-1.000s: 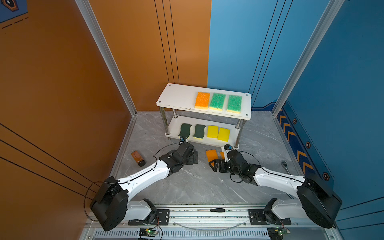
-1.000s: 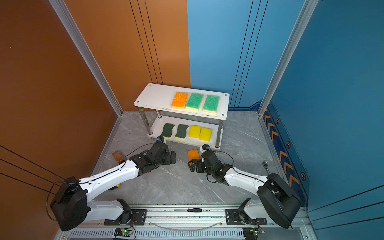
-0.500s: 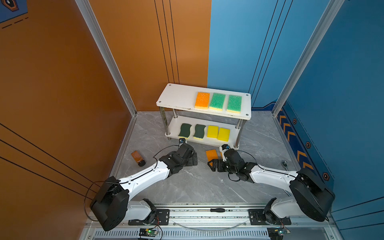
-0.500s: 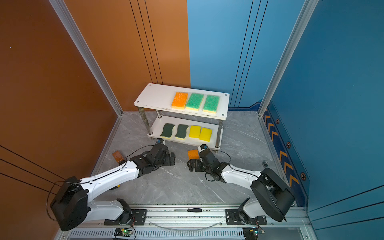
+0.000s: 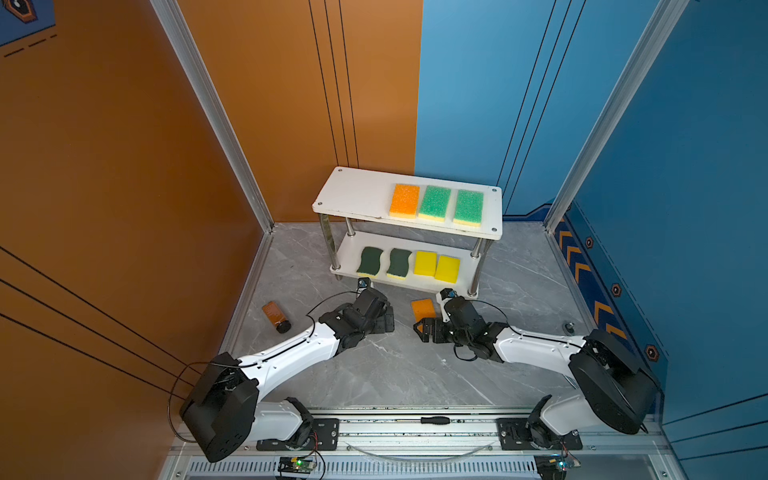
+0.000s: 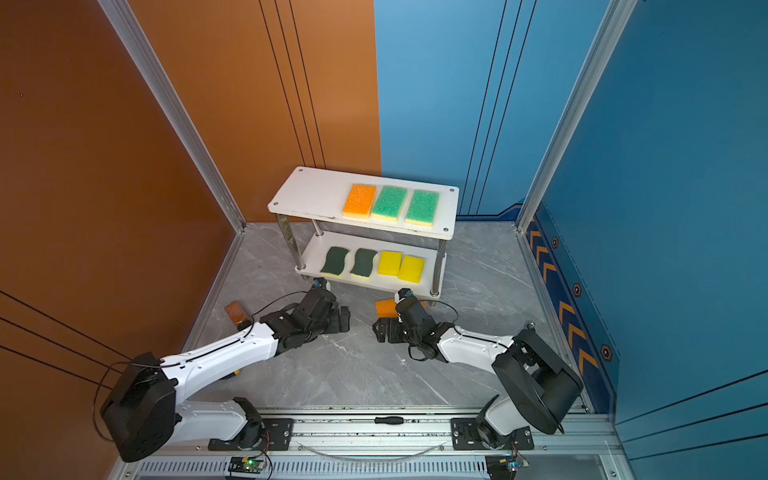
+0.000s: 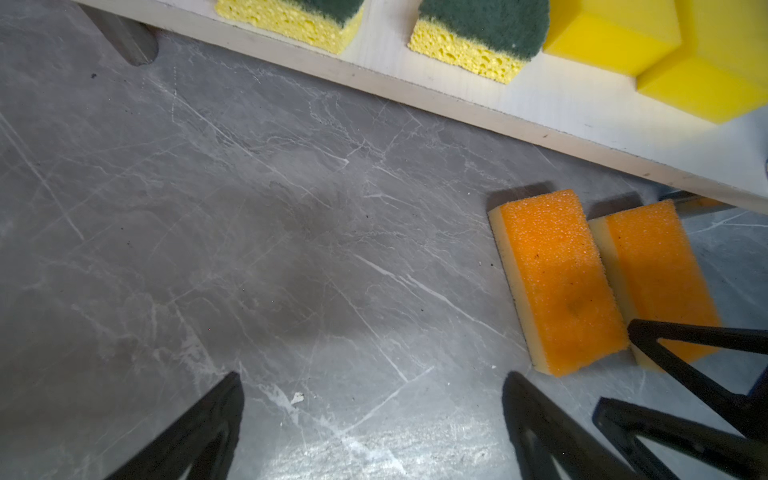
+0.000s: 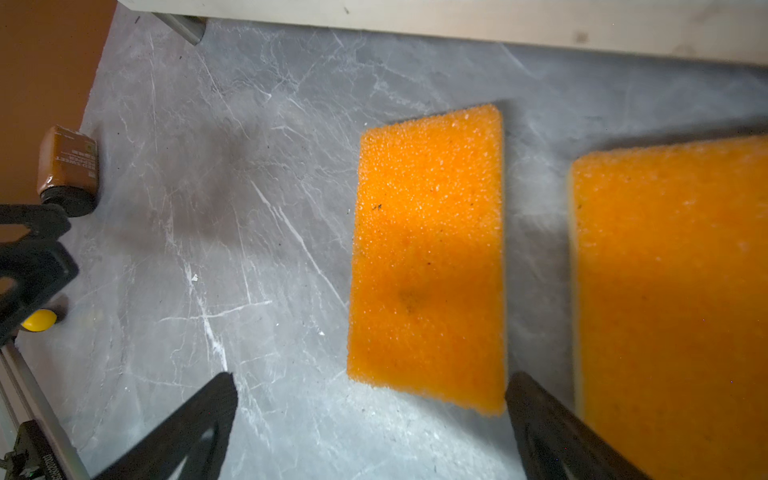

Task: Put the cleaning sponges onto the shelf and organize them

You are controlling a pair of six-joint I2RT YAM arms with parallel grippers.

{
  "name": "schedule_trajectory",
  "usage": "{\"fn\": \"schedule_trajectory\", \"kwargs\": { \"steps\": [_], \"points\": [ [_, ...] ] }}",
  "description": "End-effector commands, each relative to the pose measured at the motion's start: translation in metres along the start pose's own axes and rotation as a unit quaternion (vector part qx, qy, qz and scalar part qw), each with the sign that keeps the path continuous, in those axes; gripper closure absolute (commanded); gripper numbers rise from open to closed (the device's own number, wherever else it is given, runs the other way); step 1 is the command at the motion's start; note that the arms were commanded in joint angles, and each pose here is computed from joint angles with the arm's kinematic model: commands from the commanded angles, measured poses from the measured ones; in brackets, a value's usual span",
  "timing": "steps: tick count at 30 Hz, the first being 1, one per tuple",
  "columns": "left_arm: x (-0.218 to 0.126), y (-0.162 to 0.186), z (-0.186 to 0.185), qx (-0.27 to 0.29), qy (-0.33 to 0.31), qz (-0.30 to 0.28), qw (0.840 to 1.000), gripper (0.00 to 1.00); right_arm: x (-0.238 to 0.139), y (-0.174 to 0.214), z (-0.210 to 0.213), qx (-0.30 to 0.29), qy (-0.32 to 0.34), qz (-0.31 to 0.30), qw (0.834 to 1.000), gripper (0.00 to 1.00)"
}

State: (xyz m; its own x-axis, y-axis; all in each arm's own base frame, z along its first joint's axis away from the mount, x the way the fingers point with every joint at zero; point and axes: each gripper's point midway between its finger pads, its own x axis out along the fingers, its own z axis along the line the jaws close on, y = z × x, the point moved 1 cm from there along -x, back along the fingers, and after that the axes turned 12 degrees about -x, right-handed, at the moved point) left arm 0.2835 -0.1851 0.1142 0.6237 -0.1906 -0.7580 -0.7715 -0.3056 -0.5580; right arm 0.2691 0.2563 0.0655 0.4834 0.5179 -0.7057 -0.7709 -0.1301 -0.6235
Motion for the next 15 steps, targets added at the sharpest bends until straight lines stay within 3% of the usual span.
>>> {"fn": "schedule_trajectory", "kwargs": {
  "steps": [1, 7, 15],
  "points": [
    [0.002, 0.006, 0.004, -0.001, -0.006, 0.009, 1.0, 0.02, 0.002, -0.009, 0.006, -0.011, -0.006, -0.008, 1.0, 0.0],
    [0.002, 0.008, 0.008, -0.004, -0.011, 0.009, 1.0, 0.02, 0.005, -0.008, 0.014, -0.011, -0.027, -0.006, 1.0, 0.0],
    [0.001, 0.007, 0.012, -0.016, -0.013, 0.001, 1.0, 0.02, 0.008, -0.009, 0.041, -0.009, -0.108, -0.013, 0.994, 0.0]
  ]
}}
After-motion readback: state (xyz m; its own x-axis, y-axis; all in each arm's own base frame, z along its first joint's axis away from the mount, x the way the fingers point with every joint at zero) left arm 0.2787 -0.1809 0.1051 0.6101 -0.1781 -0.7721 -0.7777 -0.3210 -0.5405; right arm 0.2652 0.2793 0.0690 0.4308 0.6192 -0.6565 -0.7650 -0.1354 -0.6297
